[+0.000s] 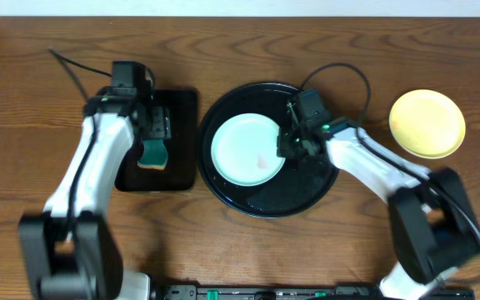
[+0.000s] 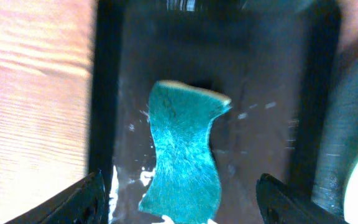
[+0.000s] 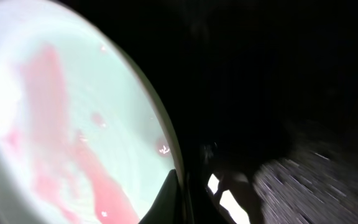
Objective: Clean dirty plates on tray and stack at the side
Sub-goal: 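Lift the pale green plate off the round tray with the right gripper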
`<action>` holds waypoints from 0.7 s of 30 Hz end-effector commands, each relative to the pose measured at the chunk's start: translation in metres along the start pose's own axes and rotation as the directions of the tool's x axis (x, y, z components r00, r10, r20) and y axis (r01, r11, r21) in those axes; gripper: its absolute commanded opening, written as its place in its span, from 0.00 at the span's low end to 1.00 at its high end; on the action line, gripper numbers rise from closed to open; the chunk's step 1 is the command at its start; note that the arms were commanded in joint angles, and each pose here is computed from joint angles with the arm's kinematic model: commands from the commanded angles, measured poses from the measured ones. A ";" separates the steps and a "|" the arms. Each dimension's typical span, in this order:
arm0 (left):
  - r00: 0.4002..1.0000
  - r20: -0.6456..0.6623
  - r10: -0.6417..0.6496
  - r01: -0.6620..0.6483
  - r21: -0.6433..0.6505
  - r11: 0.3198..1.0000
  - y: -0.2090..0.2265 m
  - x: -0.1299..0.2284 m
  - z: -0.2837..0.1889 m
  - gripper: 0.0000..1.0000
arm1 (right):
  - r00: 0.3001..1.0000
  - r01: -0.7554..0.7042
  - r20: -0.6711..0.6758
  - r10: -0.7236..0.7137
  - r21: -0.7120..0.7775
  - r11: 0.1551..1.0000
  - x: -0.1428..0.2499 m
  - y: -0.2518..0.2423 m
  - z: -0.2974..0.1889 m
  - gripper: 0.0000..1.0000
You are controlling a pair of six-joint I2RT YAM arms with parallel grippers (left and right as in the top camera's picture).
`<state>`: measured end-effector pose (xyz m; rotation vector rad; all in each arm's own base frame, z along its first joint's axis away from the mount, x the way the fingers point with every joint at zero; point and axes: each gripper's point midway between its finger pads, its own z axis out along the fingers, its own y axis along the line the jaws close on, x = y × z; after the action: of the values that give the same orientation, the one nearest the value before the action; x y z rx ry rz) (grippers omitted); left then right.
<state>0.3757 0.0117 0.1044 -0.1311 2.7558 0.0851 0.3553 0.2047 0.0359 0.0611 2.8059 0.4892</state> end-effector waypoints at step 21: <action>0.895 0.446 -0.031 -0.052 0.175 0.983 -0.014 -0.021 -0.174 0.79 | 0.834 0.043 0.407 -0.371 0.624 0.780 -0.050 -0.049 -0.180 0.01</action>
<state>0.3339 -0.0119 0.2709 -0.0603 2.2888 -0.1152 0.3497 0.1010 0.1909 0.0186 2.3484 -0.2188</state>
